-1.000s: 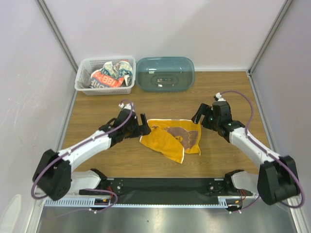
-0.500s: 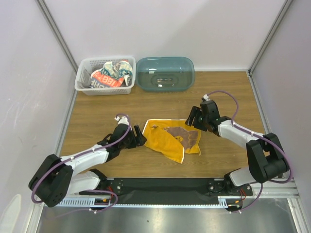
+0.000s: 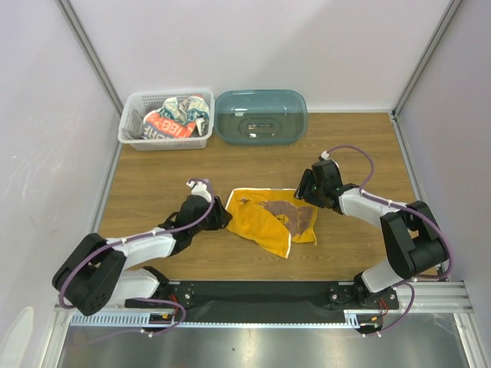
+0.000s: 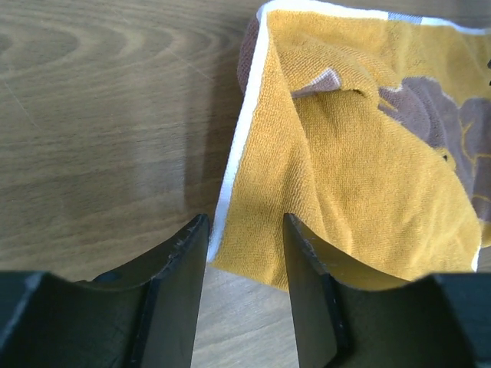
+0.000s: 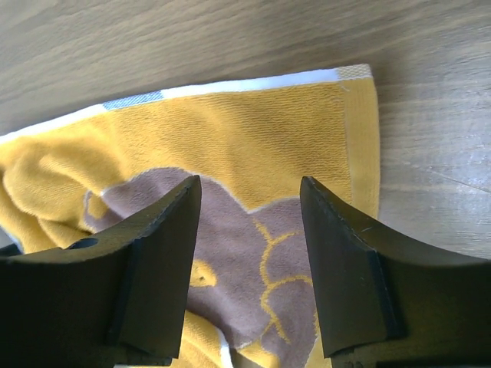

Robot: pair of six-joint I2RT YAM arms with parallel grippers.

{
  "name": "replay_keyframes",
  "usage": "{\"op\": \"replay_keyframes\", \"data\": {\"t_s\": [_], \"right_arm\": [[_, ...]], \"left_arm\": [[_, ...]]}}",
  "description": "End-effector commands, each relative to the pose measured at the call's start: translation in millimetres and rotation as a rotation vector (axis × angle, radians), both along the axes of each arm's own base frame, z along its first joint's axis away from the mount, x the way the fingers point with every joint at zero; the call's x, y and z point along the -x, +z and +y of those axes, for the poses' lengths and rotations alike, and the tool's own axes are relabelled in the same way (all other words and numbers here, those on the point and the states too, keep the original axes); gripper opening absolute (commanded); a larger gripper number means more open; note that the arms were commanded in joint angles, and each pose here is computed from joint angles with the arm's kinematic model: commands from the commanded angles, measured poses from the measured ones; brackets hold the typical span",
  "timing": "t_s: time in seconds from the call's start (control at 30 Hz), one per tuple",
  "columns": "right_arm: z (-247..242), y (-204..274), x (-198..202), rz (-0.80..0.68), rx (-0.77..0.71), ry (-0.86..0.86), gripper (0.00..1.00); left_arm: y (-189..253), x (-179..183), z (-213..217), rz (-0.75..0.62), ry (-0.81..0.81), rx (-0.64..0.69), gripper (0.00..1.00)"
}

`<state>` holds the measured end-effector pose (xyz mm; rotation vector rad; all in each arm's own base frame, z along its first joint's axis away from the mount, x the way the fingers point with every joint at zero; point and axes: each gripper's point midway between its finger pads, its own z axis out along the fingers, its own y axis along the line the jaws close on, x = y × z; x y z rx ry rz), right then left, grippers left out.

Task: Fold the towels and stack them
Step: Flatten out the crumpled towel

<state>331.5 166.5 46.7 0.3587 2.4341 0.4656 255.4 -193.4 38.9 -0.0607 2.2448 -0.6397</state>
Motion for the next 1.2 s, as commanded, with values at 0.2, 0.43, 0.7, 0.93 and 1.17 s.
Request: {"op": "replay_keyframes", "data": {"t_s": [0.2,0.43,0.7,0.93,1.17], "right_arm": [[-5.2,-7.6,-20.6,-0.013,0.035,-0.08,0.36],[-28.1,-17.5,-28.8,-0.004,0.08,-0.174,0.25],[-67.3,-25.3,-35.4,0.007,0.141,-0.276,0.23],[-84.9,-21.5,-41.9,-0.012,0.173,-0.305,0.23],[-81.9,-12.8,-46.2,-0.034,0.197,-0.245,0.24]], "left_arm": [[22.0,-19.4,-12.5,-0.072,-0.043,-0.001,0.0],[63.6,-42.0,-4.5,-0.082,0.007,-0.112,0.0],[105.1,-52.6,27.0,-0.039,0.091,-0.331,0.0],[98.0,-86.8,50.4,-0.046,0.222,-0.534,0.0],[76.9,-131.9,22.0,-0.047,0.212,-0.552,0.25]]}}
